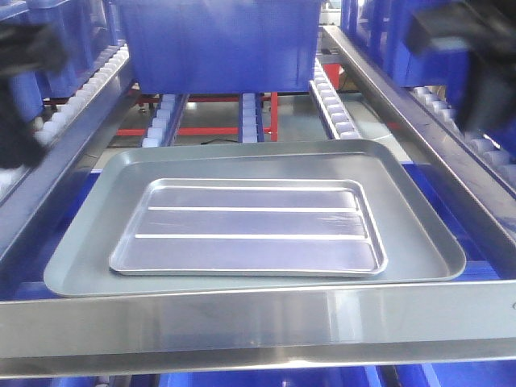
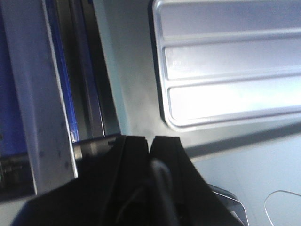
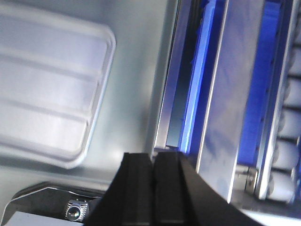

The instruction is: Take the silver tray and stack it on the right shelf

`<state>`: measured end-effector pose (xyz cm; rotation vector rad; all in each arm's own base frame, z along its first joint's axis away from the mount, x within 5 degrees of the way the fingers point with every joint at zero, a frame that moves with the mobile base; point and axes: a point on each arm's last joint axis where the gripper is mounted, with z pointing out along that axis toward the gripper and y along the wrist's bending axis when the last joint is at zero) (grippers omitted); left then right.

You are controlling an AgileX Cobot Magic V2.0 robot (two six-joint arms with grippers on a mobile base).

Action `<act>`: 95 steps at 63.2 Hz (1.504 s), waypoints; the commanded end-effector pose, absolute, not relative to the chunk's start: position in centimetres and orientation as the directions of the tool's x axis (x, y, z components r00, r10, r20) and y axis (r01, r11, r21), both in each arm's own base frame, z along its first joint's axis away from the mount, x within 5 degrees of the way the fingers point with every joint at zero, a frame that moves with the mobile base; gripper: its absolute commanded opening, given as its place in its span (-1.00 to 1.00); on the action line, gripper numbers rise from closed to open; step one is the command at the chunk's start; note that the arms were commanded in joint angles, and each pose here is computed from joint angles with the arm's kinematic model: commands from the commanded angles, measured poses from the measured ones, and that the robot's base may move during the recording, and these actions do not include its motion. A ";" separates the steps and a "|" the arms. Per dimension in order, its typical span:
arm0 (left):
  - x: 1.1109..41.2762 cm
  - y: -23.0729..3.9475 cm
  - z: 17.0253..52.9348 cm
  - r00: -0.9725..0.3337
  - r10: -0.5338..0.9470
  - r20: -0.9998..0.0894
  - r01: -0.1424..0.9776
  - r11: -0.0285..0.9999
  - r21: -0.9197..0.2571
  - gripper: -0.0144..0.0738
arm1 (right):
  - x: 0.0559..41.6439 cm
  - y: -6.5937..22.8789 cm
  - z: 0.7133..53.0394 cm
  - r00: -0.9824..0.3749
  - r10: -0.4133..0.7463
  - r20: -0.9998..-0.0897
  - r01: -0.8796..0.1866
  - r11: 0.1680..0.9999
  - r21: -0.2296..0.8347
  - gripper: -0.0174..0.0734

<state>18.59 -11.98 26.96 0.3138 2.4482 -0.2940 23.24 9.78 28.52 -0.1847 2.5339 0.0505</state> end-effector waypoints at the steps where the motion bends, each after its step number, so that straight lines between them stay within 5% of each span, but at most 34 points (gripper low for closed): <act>1: 17.0 -11.2 27.9 -0.676 0.105 -0.729 0.338 0.923 -0.181 -0.88 | 21.7 9.0 29.2 -0.729 -0.136 -0.671 -0.189 0.982 0.006 -0.49; 22: 10.3 -6.5 28.3 -0.489 0.061 -0.870 0.417 0.892 -0.172 -0.88 | 14.4 5.7 27.6 -0.581 -0.121 -0.805 -0.247 0.968 0.033 -0.49; 50: 3.4 -1.6 31.9 -0.136 -0.131 -0.982 0.540 0.821 -0.185 -0.88 | 4.9 0.6 32.5 -0.103 0.060 -0.993 -0.272 0.958 0.086 -0.49; 95: 3.1 -1.6 31.8 -0.151 -0.161 -0.975 0.550 0.806 -0.219 -0.88 | 4.6 0.5 32.6 -0.086 0.063 -0.994 -0.271 0.959 0.084 -0.49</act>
